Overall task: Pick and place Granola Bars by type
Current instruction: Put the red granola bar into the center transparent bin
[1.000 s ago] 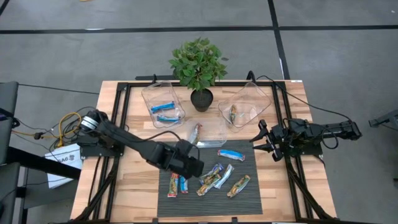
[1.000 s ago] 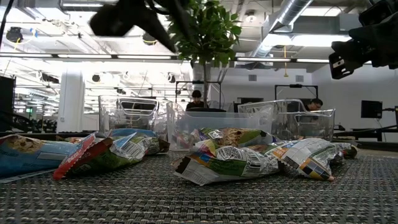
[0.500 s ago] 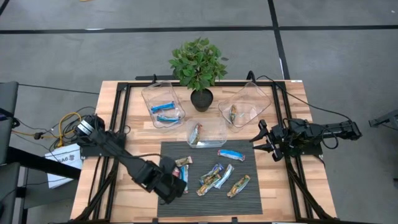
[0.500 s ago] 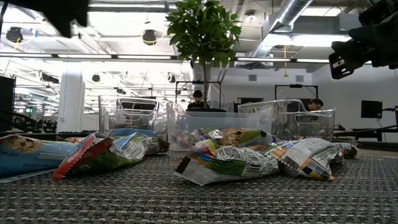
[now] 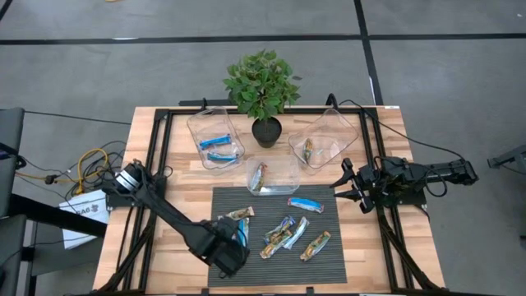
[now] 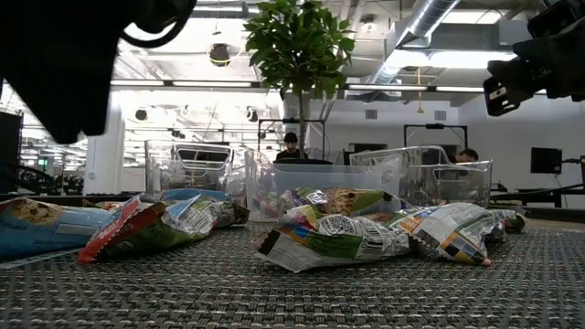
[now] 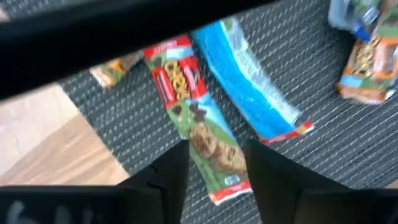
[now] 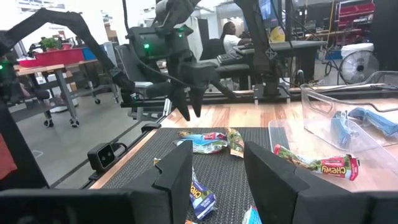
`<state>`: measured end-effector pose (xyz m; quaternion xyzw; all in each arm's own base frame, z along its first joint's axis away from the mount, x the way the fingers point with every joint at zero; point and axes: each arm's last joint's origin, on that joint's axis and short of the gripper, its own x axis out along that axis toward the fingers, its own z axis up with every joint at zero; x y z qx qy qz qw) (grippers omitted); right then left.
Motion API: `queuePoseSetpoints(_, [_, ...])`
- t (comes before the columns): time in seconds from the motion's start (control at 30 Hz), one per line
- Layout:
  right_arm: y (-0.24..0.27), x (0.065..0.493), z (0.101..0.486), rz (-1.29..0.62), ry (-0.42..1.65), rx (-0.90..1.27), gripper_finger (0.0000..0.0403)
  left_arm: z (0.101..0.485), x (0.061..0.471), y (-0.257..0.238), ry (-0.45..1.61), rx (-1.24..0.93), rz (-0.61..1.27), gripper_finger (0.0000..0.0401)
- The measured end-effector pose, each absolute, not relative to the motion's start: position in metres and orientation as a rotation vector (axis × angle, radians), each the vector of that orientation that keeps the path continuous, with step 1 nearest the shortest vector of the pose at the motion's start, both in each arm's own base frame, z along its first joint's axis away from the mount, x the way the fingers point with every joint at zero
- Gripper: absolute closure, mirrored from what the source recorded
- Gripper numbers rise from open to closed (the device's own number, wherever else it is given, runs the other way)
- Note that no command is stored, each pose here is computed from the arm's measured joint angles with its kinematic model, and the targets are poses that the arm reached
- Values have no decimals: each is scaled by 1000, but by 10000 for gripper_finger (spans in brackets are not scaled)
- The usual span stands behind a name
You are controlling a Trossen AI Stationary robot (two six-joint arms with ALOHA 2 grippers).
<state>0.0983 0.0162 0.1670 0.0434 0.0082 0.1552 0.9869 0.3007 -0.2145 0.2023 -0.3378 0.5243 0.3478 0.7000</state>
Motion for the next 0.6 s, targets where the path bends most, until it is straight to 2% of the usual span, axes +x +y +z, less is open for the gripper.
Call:
queuePoseSetpoints(0.3, [16, 98, 167, 312, 16, 87, 265, 195, 311, -200, 1235, -794, 824, 151])
queuePoseSetpoints(0.43, [16, 98, 167, 312, 15, 87, 264, 181, 319, -199, 1257, -805, 839, 133])
queuePoseSetpoints(0.6, [16, 98, 167, 312, 15, 87, 266, 162, 326, -196, 1339, -774, 841, 132])
